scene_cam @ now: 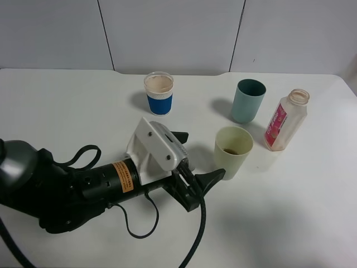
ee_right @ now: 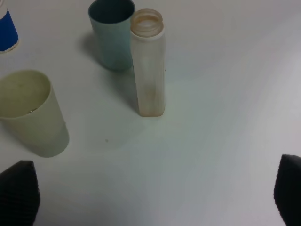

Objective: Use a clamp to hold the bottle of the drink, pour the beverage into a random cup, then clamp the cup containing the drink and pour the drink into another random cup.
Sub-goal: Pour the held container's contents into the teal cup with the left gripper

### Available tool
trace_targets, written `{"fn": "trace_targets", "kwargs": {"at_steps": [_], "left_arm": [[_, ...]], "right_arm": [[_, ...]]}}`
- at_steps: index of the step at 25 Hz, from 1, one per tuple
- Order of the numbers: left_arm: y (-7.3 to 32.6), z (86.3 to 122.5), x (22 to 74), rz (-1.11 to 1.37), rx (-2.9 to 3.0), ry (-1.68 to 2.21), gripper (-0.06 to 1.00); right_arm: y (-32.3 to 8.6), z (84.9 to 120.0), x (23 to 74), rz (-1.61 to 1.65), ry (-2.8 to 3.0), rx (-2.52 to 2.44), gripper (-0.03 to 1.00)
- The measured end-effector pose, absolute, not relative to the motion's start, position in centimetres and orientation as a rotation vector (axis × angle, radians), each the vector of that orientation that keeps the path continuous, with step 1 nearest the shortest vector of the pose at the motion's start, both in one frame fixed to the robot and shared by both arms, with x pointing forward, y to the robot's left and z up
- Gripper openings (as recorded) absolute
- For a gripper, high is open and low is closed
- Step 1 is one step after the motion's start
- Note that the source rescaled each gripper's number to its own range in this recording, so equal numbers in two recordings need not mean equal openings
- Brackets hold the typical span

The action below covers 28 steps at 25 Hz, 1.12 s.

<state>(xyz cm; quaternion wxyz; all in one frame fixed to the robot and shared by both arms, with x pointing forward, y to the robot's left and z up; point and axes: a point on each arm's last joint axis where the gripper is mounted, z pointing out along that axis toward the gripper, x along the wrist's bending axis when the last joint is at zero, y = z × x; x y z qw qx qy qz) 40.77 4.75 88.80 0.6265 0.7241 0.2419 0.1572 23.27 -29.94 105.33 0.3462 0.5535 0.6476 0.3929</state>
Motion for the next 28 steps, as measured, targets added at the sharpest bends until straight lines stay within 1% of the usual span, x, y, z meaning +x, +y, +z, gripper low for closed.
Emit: {"fn": "trace_targets", "kwargs": {"at_steps": [8, 18, 28], "left_arm": [[2.8, 87.6, 41.6, 0.337, 1.667, 0.512, 1.0], [2.3, 87.1, 42.0, 0.337, 1.668, 0.509, 1.0], [1.4, 85.4, 42.6, 0.333, 1.689, 0.517, 1.0]], "right_arm": [[-29.9, 105.3, 23.3, 1.02, 1.68, 1.436, 1.0], [-29.9, 105.3, 23.3, 1.02, 1.68, 1.436, 1.0], [-29.9, 105.3, 23.3, 1.02, 1.68, 1.436, 1.0]]}}
